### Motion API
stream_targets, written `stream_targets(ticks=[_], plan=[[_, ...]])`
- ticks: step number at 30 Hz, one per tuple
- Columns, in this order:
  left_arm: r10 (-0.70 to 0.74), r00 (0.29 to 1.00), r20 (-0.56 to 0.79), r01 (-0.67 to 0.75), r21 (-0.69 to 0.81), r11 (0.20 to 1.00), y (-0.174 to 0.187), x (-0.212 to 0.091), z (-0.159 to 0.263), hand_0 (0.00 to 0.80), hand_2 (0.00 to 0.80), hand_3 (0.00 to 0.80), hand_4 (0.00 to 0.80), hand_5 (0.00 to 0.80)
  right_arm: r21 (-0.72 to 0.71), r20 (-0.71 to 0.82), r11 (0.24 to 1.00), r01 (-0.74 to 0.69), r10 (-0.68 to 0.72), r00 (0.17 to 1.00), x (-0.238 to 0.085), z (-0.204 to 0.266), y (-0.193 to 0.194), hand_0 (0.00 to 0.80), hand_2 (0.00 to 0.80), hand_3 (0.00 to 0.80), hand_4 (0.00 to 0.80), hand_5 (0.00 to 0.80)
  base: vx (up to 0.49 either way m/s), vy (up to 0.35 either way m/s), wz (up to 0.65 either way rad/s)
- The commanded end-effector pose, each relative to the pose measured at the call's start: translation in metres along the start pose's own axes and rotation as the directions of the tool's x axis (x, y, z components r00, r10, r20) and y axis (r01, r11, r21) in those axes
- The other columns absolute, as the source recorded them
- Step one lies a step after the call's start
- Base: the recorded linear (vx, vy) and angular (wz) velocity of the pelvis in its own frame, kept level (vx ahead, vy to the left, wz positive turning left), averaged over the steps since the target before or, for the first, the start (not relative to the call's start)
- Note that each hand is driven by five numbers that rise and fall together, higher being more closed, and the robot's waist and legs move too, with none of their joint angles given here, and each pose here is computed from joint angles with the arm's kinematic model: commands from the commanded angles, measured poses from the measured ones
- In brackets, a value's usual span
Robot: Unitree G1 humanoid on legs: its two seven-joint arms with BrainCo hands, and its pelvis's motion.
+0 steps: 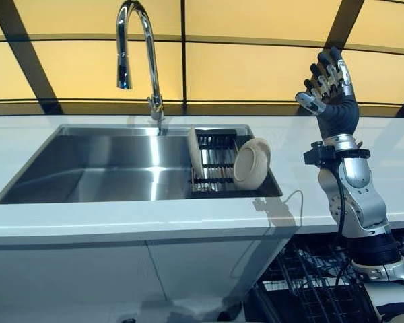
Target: Take plates into dishwasher
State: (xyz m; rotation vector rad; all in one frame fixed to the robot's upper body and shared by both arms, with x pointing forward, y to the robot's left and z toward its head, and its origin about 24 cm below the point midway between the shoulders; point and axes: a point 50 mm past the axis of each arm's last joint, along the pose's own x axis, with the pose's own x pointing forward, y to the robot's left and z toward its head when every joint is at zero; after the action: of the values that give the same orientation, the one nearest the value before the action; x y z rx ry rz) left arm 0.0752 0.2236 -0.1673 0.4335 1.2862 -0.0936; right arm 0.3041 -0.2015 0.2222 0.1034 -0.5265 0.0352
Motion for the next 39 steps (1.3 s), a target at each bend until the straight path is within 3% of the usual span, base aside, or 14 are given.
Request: stream_targets(ticks=[1,9,17,30,39], plan=[[0.063,0.995,0.074,-0.069,0.073,0.995,0.016,0.000,0.011,0.000,0.000,0.000,0.000,0.000,-0.017,0.071,1.000,0.014,-0.013,0.997,0.011,0.017,-0.001,0.000,0.000,0.000,0.000,0.000,0.159,-0.213,0.02],[0.061,0.993,0.105,-0.070,0.077,0.995,0.022,0.000,0.024,0.000,0.000,0.000,0.000,0.000,-0.081,-0.042,0.992,0.099,-0.103,0.994,0.017,0.002,-0.009,0.000,0.000,0.000,0.000,0.000,0.124,-0.047,-0.13],[0.064,0.993,0.098,-0.072,0.070,0.995,0.021,0.001,0.029,0.000,0.000,0.000,0.000,0.000,-0.057,-0.185,0.988,0.144,-0.152,0.971,0.012,-0.020,-0.028,0.000,0.000,0.000,0.000,0.000,0.099,0.094,0.09],[0.096,0.993,0.068,-0.103,0.110,0.989,0.035,0.001,0.029,0.000,0.000,0.000,0.000,0.000,0.005,-0.285,0.973,0.231,-0.220,0.933,0.021,-0.019,-0.051,0.000,0.000,0.000,0.000,0.000,0.029,0.089,-0.11],[0.102,0.992,0.077,-0.112,0.135,0.984,0.044,0.000,0.034,0.000,0.000,0.000,0.000,0.000,-0.091,-0.349,0.945,0.314,-0.326,0.879,0.045,-0.001,-0.090,0.000,0.000,0.000,0.000,0.000,0.010,0.039,-0.05]])
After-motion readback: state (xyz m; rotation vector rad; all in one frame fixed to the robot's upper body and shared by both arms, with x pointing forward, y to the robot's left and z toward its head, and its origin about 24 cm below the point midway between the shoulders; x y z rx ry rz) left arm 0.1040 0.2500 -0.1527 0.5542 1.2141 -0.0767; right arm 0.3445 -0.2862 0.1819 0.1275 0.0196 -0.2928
